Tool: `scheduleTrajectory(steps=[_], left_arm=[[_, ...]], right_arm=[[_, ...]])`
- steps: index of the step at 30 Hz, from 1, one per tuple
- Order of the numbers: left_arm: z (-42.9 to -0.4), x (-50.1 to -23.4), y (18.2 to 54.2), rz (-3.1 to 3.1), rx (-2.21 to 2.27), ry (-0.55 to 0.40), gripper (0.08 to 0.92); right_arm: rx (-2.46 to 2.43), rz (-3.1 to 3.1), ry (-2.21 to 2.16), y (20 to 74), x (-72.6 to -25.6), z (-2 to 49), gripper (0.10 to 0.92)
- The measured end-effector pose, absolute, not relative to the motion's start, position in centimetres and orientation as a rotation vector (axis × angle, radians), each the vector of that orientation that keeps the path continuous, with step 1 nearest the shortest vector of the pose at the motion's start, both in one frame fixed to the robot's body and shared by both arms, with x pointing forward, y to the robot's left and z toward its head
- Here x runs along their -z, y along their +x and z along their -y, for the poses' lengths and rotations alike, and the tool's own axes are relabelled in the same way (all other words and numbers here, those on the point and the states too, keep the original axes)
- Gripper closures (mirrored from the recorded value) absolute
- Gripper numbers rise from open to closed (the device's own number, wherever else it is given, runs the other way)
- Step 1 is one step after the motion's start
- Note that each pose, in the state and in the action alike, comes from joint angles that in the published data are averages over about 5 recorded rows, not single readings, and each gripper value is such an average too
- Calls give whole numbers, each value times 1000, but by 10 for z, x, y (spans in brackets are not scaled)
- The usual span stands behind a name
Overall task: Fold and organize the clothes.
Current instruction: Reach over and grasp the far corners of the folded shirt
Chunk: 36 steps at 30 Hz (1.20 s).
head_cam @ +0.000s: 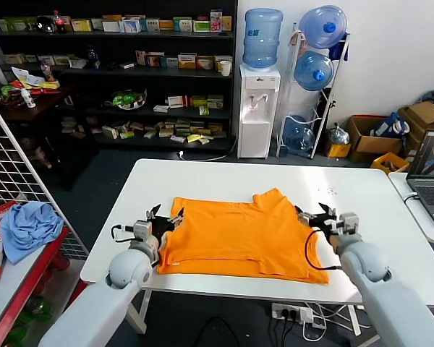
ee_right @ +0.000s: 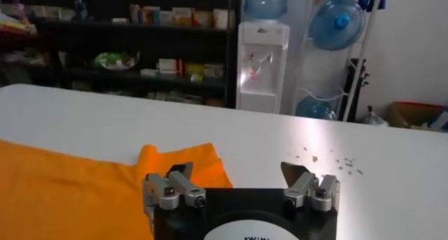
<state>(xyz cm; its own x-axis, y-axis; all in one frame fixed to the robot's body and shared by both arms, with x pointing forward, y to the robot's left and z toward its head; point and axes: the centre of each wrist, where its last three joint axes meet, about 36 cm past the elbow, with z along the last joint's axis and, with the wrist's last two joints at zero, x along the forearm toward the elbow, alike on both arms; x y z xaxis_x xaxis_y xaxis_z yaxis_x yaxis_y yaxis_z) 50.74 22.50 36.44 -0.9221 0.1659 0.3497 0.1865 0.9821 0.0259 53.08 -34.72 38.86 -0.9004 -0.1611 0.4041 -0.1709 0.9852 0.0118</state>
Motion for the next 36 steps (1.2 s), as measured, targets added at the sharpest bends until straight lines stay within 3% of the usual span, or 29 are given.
scheduleTrajectory(steps=[9,20,28,36], left_arm=[[-224,-357,572,2735,98,-216,177],[-217,-337,602,2658,81,-189,177],[-215,-330,607,2622,73,-195,181],[-217,-326,603,2616,71,-194,371]], right_arm=[[35,2658,272,590,-372,341,200],[79,2563,312,621,-348,316,221],[84,2528,297,628,-340,308,438],[88,2527,281,629,-337,302,672]])
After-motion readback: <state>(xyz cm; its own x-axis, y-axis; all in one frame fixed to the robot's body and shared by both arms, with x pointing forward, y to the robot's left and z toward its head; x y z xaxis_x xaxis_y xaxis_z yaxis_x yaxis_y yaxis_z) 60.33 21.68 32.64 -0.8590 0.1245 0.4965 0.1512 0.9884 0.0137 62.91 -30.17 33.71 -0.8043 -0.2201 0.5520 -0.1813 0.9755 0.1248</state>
